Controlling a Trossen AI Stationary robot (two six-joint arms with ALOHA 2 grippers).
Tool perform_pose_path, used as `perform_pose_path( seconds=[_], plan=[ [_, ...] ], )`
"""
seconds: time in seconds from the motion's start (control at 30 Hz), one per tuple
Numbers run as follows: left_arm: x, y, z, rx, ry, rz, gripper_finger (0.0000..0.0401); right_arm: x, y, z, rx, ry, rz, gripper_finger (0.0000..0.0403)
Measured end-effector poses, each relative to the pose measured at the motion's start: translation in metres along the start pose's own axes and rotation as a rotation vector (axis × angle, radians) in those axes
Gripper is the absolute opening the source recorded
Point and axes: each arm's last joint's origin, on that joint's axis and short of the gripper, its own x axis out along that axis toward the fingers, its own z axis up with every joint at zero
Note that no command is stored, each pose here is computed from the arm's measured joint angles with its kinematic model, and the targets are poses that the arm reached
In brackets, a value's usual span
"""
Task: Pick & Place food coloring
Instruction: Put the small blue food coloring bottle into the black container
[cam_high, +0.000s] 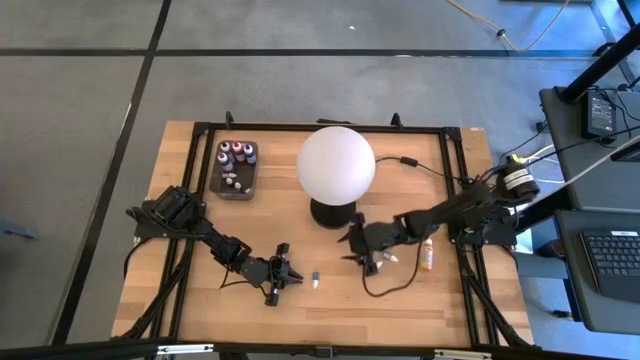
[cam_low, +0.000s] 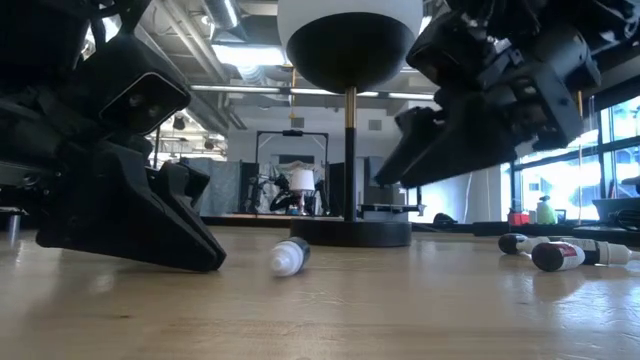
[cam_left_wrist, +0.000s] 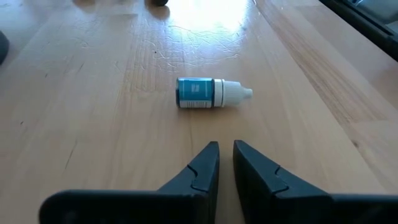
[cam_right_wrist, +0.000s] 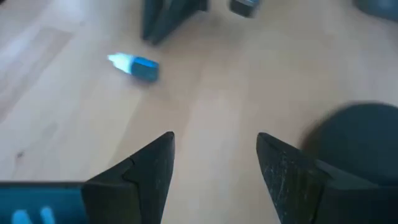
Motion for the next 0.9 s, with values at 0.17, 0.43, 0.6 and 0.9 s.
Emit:
perform_pose_path(
  seconds=[0.17,0.43,0.6,0.9],
  plan=[
    [0.000,0.001,0.000,0.001,-0.010,0.043,0.0044,0.017,0.014,-0.005,-0.038,-0.061,0.065,0.0230],
    [-0.001,0.006,0.001,-0.035,-0.055,0.191,0.0050,0.033,0.021,-0.011,-0.109,-0.149,0.196,0.0230],
    [-0.001,0.006,0.002,-0.102,-0.070,0.215,0.0057,0.043,0.023,-0.014,-0.110,-0.197,0.198,0.0230],
    [-0.001,0.006,0.002,-0.094,-0.069,0.212,0.0088,0.073,0.028,-0.007,-0.054,-0.159,0.209,0.0230]
  ],
)
